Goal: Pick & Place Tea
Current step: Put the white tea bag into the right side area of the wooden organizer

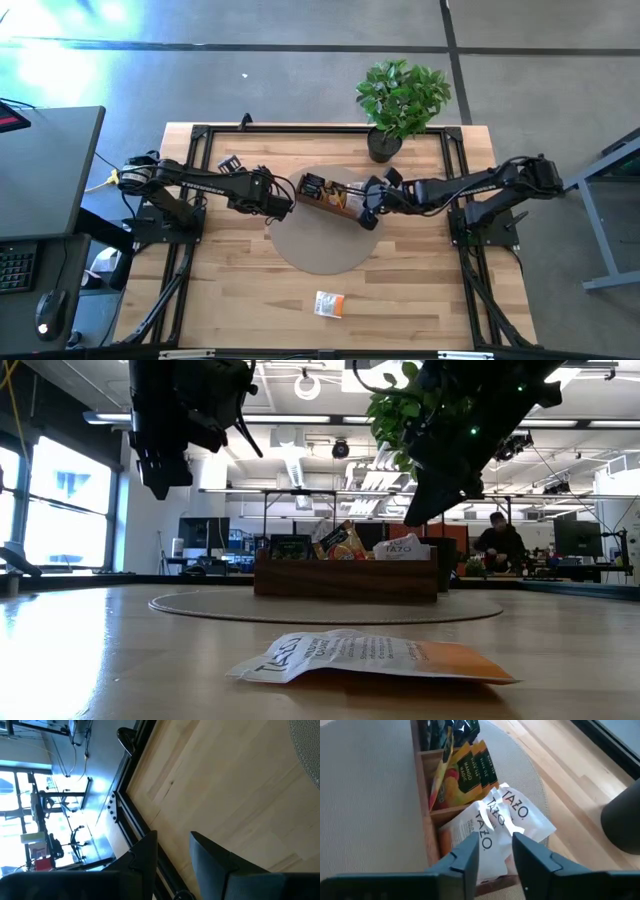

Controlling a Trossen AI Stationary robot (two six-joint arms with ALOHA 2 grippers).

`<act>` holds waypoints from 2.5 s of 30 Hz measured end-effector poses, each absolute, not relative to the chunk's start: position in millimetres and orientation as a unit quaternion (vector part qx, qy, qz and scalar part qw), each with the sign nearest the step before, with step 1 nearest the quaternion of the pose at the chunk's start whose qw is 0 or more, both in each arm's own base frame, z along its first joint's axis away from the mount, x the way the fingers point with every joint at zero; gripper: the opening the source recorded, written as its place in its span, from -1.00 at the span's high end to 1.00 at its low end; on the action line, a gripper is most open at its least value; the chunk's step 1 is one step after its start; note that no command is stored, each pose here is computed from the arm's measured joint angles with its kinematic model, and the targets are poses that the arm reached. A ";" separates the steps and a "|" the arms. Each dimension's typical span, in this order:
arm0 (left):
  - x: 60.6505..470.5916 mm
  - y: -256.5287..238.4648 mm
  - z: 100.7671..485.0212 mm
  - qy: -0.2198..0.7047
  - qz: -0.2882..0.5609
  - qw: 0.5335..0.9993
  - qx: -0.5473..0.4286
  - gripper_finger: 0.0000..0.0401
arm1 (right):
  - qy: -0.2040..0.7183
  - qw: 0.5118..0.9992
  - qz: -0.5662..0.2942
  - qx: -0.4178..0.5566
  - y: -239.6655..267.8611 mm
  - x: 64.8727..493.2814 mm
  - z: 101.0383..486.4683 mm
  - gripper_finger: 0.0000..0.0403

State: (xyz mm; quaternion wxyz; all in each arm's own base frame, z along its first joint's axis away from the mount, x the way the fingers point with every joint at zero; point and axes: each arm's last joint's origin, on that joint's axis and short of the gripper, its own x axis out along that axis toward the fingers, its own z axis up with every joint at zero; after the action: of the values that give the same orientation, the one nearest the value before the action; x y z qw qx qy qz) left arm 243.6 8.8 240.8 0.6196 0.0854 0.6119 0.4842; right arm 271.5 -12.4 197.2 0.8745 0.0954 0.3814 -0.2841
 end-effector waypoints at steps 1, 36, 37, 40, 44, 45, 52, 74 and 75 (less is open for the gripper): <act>243.6 8.8 240.8 0.612 0.484 0.620 0.085 0.45 | 0.383 0.874 -0.283 0.093 -12.0 271.2 197.1 0.40; 260.3 5.4 234.1 0.624 0.397 0.670 0.061 0.45 | 0.428 0.883 0.138 0.134 171.2 377.6 124.2 0.26; 260.4 5.0 233.8 0.627 0.392 0.670 0.055 0.45 | 0.441 0.878 0.134 0.132 174.2 379.4 122.5 0.26; 260.4 4.1 233.2 0.639 0.376 0.670 0.049 0.45 | 0.446 0.877 0.131 0.124 181.9 383.7 125.5 0.26; 260.3 3.8 233.0 0.641 0.372 0.670 0.046 0.45 | 0.449 0.879 0.116 0.110 182.4 383.5 122.0 0.26; 260.4 3.8 233.0 0.641 0.372 0.670 0.046 0.45 | 0.453 0.878 0.114 0.109 181.9 383.2 121.6 0.26; 260.4 3.8 232.9 0.642 0.371 0.670 0.045 0.45 | 0.452 0.883 0.095 0.083 186.0 379.6 120.8 0.26; 260.2 3.8 232.9 0.642 0.372 0.669 0.043 0.45 | 0.439 0.890 0.099 0.065 192.3 381.3 108.8 0.94; 260.2 3.6 232.9 0.643 0.370 0.669 0.041 0.45 | 0.440 0.891 0.094 0.059 189.9 380.1 114.0 0.96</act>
State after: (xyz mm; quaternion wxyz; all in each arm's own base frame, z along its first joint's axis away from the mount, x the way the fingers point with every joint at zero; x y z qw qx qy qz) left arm 260.2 3.6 232.9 0.6689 0.0413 0.6431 0.3705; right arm 380.1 189.9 114.0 0.8912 0.0587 0.4398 0.0945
